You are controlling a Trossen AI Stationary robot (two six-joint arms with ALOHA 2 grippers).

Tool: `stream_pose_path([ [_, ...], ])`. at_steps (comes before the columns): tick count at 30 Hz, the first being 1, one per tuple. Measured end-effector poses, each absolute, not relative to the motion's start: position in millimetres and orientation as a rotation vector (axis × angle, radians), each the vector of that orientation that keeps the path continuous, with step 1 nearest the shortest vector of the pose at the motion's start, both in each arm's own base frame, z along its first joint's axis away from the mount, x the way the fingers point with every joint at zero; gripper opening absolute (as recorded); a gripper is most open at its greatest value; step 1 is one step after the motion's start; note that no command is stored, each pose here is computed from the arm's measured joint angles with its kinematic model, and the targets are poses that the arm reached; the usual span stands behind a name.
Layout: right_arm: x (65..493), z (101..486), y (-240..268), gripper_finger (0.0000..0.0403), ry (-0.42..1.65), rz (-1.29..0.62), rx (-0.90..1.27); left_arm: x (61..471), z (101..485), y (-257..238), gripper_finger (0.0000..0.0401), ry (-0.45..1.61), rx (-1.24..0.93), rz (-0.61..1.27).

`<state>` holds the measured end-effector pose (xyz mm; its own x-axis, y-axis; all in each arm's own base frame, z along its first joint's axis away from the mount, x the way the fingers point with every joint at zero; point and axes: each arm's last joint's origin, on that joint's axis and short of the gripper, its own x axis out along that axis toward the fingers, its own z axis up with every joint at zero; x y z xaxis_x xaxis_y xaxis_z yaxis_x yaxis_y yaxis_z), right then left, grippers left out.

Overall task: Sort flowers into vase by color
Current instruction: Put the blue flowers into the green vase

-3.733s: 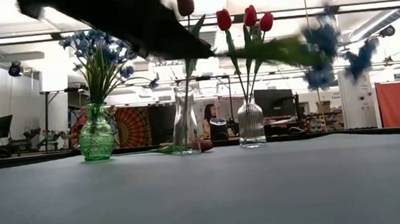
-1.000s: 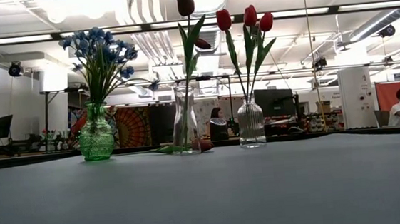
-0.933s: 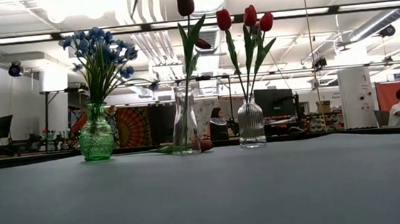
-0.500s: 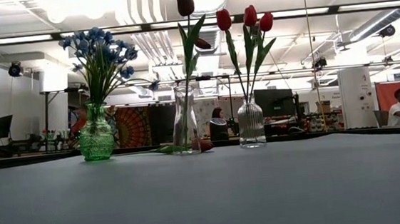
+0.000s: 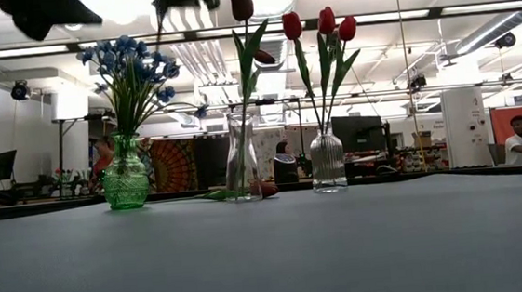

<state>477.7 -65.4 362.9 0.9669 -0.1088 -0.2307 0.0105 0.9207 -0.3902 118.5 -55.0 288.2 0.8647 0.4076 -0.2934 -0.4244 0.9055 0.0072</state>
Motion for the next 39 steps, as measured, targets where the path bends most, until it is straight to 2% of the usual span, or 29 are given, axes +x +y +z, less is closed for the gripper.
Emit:
stream_pose_path([
  [4, 476, 355, -78, 0.0019, 0.310, -0.083, -0.377, 116, 274, -51, 0.0025, 0.284, -0.098, 0.535],
  [7, 472, 359, -77, 0.0020, 0.328, -0.074, -0.373, 116, 261, -50, 0.0054, 0.285, -0.151, 0.573],
  [19, 470, 361, -66, 0.0020, 0.341, -0.029, -0.440, 123, 207, -40, 0.0244, 0.370, -0.234, 0.746],
  [23, 469, 360, -66, 0.0020, 0.361, -0.021, -0.448, 118, 192, -34, 0.0286, 0.381, -0.240, 0.813],
  [26, 468, 360, -66, 0.0020, 0.365, -0.017, -0.454, 114, 180, -30, 0.0298, 0.355, -0.225, 0.871],
  [31, 468, 360, -64, 0.0020, 0.346, 0.038, -0.445, 109, 165, -25, 0.0296, 0.257, -0.139, 0.953],
  [39, 469, 360, -64, 0.0020, 0.309, 0.085, -0.448, 103, 146, -22, 0.0295, 0.245, -0.082, 0.971],
])
